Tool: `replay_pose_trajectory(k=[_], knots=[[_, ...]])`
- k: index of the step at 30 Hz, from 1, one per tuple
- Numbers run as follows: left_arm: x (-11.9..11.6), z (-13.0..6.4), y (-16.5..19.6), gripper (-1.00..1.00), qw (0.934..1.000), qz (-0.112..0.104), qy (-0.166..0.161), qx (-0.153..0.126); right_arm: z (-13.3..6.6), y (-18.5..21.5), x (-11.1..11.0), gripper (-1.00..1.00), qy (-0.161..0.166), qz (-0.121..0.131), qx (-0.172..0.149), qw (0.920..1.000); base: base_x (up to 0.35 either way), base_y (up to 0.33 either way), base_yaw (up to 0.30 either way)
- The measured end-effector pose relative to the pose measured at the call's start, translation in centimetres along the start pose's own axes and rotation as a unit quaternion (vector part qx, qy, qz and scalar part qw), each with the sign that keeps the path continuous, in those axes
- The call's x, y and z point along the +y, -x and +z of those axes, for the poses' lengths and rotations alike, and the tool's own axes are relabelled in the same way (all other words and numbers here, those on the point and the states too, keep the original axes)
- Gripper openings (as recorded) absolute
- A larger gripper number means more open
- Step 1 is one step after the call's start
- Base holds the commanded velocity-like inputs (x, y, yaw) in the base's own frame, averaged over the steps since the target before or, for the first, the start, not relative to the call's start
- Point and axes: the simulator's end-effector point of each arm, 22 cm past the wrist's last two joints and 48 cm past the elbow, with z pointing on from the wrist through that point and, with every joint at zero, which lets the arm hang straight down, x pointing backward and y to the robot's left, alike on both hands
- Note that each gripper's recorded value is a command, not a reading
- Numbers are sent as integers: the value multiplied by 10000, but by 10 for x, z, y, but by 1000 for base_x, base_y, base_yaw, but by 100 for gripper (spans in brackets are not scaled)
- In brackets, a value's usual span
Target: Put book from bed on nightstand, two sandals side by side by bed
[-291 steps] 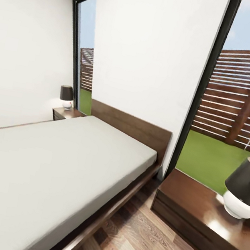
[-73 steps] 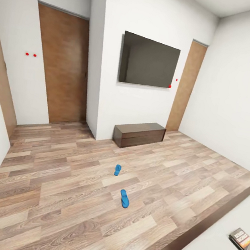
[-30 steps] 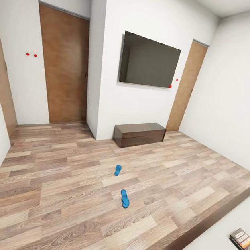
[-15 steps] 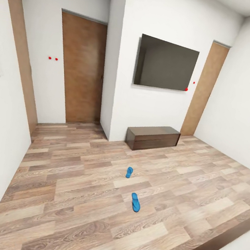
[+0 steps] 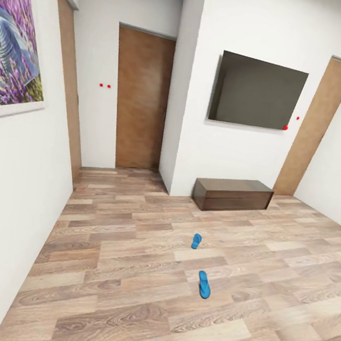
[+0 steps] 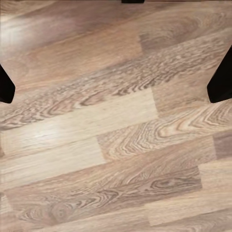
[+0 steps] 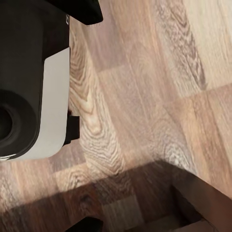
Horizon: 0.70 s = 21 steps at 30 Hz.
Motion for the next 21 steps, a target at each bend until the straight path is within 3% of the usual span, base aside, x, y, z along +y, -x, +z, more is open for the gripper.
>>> replay_pose_trajectory(k=[16, 21], knots=[[0, 0, 0, 100, 10000, 0, 0, 0, 0, -1, 1, 100, -1, 0, 7, 10000, 3, 0, 292], [0, 0, 0, 100, 10000, 3, -1, -7, 0, -1, 0, 100, -15, 0, 4, 10000, 217, 0, 104]])
